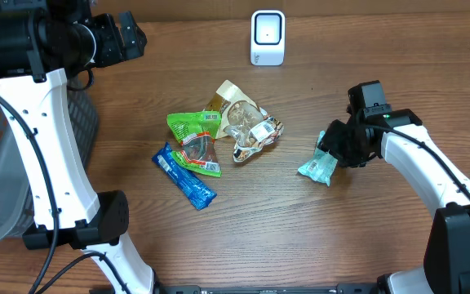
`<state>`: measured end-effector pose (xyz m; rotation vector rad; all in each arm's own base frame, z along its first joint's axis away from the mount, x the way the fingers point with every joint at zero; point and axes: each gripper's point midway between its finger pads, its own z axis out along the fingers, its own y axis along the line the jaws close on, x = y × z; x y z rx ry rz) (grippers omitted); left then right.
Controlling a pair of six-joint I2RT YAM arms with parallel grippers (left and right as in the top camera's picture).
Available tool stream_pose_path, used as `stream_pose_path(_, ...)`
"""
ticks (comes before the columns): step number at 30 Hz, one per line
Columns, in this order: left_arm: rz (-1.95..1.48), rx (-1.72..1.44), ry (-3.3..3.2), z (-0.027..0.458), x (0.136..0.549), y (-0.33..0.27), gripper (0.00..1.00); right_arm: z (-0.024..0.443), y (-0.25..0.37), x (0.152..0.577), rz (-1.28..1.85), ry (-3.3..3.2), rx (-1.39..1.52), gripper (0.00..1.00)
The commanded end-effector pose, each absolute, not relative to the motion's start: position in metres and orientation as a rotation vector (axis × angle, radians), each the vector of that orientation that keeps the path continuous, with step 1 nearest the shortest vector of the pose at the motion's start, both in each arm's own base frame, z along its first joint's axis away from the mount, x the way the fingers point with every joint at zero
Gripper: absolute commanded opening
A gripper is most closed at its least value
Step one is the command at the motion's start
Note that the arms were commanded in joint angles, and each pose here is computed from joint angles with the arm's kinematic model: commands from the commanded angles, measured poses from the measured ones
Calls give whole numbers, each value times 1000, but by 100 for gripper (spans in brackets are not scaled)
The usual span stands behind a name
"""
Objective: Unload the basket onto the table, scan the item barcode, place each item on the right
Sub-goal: 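Carry the pale green packet right and set it on the table, then lower the right gripper and regrasp the pale green packet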
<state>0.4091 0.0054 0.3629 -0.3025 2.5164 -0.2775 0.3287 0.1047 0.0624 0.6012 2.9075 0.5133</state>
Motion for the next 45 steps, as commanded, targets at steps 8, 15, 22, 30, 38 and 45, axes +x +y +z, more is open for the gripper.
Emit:
stream_pose_path(8, -263, -305, 2526, 359, 411, 8, 100, 75, 74, 343, 478, 2842, -179, 92)
stream_pose_path(15, -264, -305, 2526, 359, 411, 8, 100, 52, 91, 375, 575, 2684, -480, 84)
stream_pose_path(22, -263, -305, 2526, 359, 411, 8, 100, 19, 83, 370, 530, 2770, -501, 57)
stream_pose_path(30, -264, -305, 2526, 359, 411, 8, 100, 25, 75, 354, 569, 2971, -2, 4)
stream_pose_path(38, -263, -305, 2526, 359, 411, 8, 100, 76, 45, 384, 703, 2899, 383, 58)
stream_pose_path(45, -263, -305, 2526, 359, 411, 8, 100, 59, 28, 381, 684, 2895, 301, 73)
